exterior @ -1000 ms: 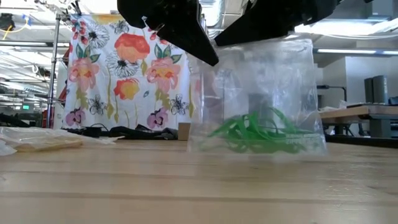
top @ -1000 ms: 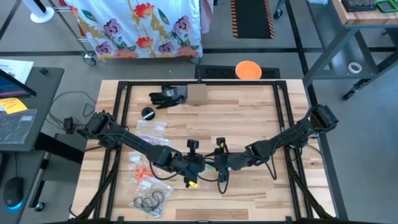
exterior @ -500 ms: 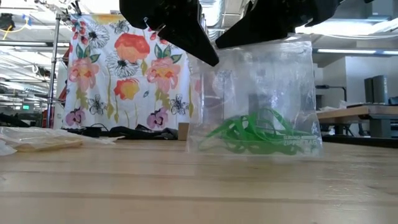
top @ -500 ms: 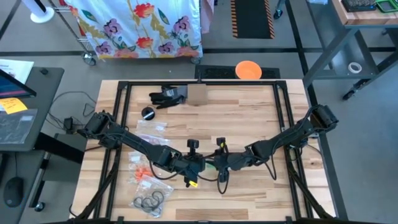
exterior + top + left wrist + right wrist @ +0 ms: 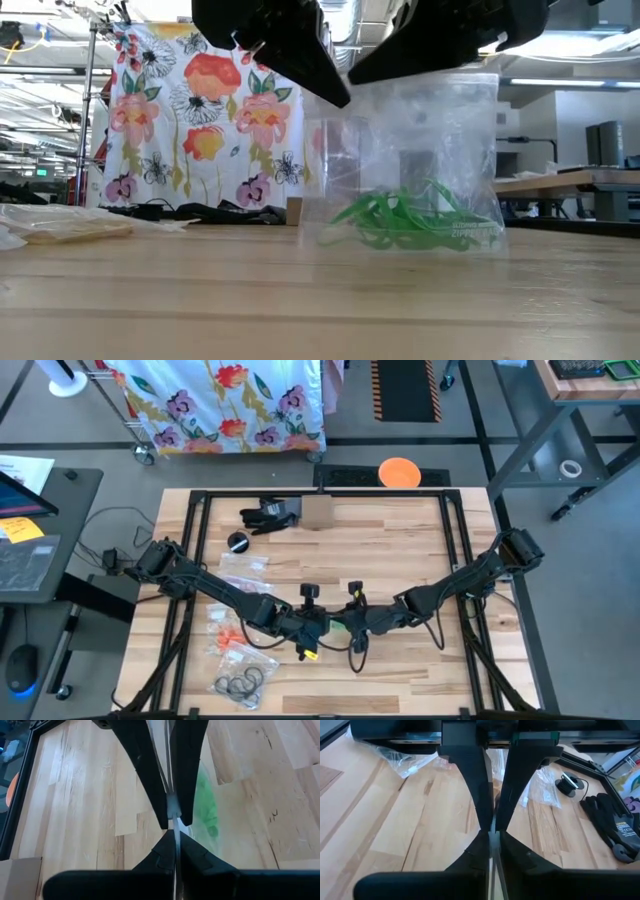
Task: Sort rubber bands
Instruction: Close the transparent zip bag
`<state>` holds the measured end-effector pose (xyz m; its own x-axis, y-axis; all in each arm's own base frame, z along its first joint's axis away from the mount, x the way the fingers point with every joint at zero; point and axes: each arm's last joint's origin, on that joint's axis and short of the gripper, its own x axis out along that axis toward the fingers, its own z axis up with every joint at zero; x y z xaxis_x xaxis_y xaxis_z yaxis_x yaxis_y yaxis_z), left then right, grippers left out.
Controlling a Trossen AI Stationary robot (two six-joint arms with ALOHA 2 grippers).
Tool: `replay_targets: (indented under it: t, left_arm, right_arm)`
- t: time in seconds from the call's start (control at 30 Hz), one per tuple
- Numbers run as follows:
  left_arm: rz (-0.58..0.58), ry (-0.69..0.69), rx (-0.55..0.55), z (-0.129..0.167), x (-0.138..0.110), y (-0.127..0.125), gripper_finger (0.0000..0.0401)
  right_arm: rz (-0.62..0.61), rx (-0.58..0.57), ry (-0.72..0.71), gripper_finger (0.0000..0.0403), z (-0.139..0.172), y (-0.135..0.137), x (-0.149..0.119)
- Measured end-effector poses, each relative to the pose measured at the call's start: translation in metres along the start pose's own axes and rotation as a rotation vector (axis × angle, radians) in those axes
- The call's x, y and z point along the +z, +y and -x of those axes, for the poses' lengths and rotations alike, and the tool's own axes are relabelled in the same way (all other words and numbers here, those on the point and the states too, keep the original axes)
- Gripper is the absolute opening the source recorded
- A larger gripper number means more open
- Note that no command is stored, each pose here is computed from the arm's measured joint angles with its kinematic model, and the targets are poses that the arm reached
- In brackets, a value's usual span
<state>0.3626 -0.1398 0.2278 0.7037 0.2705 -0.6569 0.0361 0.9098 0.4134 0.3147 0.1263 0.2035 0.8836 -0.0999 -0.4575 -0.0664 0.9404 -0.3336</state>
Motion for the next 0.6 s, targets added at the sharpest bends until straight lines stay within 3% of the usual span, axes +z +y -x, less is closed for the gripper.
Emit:
replay_targets:
  t: [0.6]
  left_arm:
    - [0.017, 0.069, -0.017, 0.0028, -0.0070, -0.0023, 0.0000]
  right_arm:
    - [0.004, -0.019, 0.027, 0.0015, -0.0001, -0.0007, -0.0025]
